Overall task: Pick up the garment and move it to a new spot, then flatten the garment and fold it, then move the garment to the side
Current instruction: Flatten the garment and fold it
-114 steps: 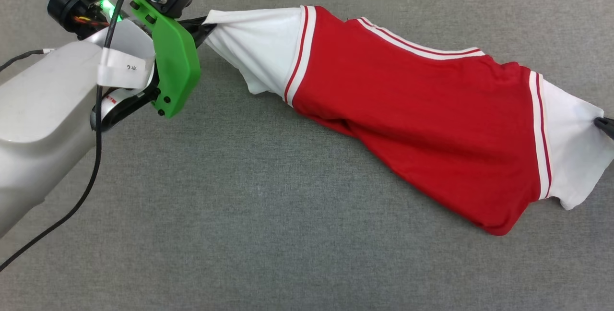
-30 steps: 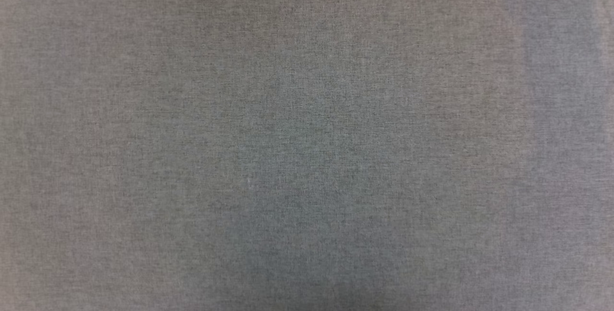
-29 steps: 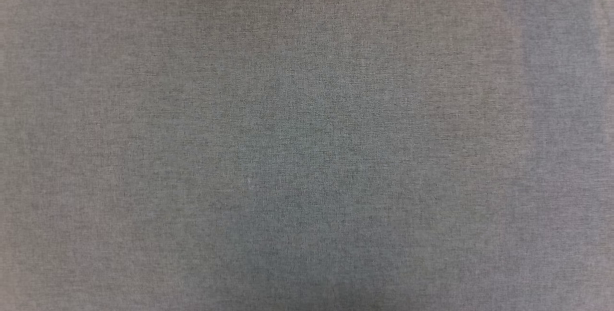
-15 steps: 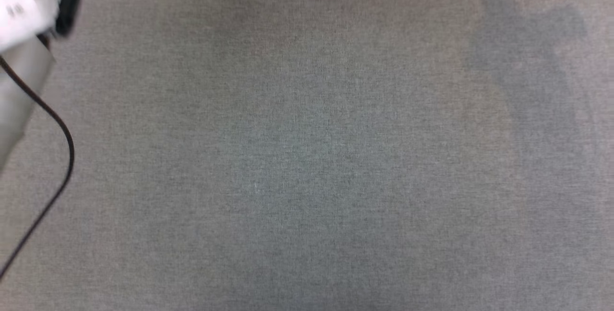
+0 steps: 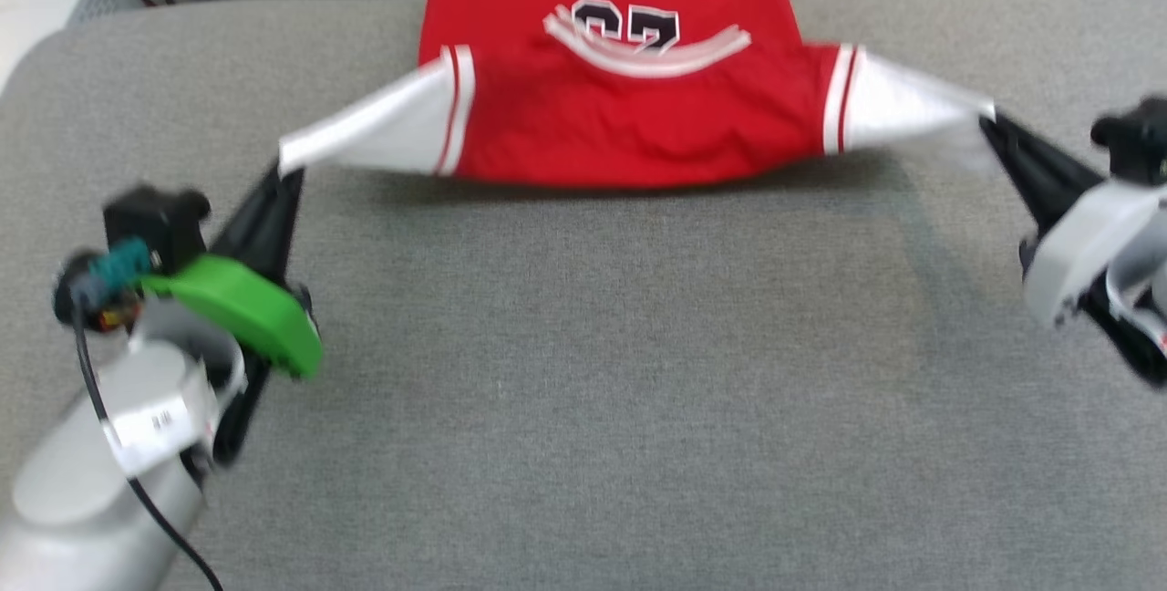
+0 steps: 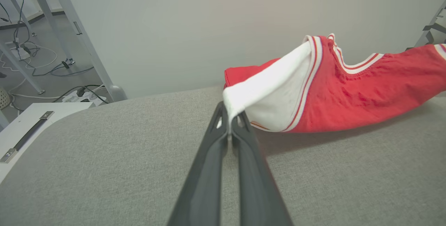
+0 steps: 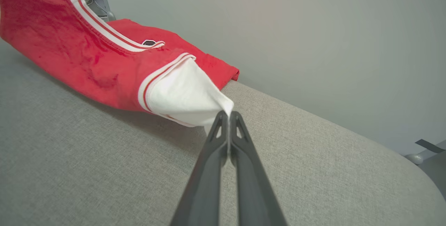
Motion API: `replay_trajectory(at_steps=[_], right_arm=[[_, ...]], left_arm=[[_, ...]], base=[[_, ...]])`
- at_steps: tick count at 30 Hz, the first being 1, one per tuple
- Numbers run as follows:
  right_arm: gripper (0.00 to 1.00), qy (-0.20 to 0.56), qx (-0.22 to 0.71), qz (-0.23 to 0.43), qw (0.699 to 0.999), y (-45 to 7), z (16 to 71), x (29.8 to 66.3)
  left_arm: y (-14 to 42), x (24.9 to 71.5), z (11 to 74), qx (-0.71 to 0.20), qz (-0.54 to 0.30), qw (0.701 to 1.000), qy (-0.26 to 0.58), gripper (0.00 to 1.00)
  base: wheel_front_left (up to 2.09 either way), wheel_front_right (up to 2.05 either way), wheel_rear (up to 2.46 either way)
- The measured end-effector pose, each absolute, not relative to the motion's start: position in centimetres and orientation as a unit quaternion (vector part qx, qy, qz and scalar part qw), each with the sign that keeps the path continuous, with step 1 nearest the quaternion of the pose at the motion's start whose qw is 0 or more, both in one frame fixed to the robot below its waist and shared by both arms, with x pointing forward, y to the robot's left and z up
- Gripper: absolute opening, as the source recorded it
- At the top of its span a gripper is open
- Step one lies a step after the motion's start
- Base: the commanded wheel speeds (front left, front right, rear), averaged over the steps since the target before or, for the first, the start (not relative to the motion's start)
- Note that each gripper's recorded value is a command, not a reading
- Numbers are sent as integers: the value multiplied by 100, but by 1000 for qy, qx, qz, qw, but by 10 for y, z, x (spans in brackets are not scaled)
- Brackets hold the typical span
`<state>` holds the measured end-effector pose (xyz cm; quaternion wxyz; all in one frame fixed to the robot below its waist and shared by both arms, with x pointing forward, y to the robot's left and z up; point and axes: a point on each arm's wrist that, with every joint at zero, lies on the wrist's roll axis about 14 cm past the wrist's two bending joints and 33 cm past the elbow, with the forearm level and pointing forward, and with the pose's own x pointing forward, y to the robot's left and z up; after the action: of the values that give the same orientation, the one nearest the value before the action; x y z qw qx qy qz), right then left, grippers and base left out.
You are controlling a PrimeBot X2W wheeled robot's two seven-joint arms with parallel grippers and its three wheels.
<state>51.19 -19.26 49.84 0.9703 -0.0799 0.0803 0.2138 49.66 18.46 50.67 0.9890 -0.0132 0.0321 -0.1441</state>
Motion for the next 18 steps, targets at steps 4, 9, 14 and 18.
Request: replay_trajectory(at_steps=[4, 9, 14, 18], right_arm=[[0, 113, -47, 201, 972, -204, 476, 472], [0, 148, -16, 184, 972, -214, 451, 426], [0, 174, 18, 144, 974, -236, 433, 386], [0, 187, 45, 121, 974, -244, 421, 356]], left_arm=[[189, 453, 478, -26, -132, 988, 72, 0], [204, 410, 448, -33, -100, 988, 114, 0], [212, 370, 423, -52, -68, 985, 149, 0], [217, 347, 411, -60, -44, 984, 163, 0]], base=[[0, 0, 0], [0, 0, 0], [0, 0, 0], [0, 0, 0]])
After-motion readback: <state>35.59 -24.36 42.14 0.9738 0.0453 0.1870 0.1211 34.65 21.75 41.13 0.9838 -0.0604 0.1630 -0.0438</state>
